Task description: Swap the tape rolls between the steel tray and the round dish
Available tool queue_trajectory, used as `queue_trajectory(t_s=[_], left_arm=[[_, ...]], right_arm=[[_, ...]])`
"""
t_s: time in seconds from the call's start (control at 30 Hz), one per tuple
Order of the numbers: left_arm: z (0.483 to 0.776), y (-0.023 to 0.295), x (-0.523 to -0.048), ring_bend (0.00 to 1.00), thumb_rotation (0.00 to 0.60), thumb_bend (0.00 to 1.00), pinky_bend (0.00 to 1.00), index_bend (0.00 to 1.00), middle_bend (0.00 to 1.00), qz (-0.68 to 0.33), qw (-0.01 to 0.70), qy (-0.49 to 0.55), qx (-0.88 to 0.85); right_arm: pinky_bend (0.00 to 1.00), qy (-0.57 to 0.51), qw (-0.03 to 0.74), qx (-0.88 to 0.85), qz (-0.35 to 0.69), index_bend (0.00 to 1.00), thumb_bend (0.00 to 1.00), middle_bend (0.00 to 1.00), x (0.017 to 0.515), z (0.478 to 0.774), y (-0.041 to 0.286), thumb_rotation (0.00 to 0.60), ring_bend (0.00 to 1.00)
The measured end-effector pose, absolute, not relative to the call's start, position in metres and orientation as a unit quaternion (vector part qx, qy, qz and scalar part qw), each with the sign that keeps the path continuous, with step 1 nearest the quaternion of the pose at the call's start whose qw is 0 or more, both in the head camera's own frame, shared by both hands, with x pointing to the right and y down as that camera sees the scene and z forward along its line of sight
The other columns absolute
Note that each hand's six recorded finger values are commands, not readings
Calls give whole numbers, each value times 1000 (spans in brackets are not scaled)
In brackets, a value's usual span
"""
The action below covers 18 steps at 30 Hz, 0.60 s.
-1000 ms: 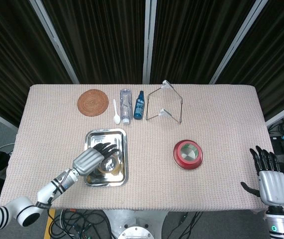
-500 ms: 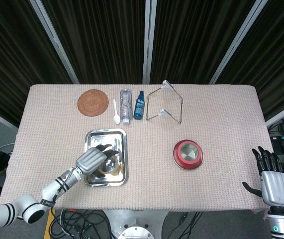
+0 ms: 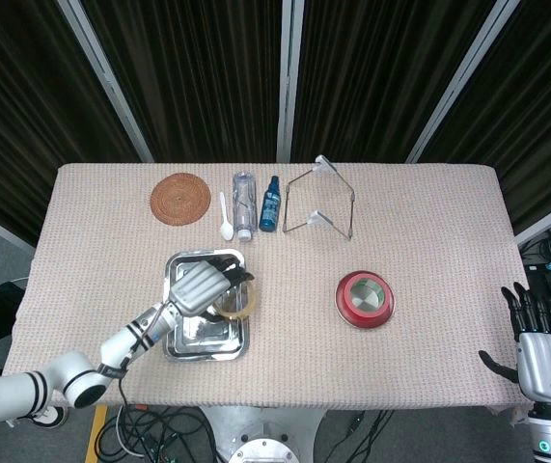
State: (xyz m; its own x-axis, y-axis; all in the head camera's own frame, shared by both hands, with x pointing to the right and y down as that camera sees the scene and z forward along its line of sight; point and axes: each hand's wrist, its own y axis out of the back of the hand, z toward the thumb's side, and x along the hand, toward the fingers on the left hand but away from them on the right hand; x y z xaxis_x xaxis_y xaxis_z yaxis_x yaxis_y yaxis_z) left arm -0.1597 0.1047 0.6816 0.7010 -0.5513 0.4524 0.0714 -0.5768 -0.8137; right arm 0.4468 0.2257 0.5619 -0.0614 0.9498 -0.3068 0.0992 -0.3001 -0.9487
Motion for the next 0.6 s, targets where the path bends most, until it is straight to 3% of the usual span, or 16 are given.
queue_trajectory(t_s=[0.6], left_arm=[[727,55,-77,154,600,223,287,219,346,-344,427,136,-825]], right_arm=[[0,-472,374,-562,566,0,45,0,458,557,230,600,0]])
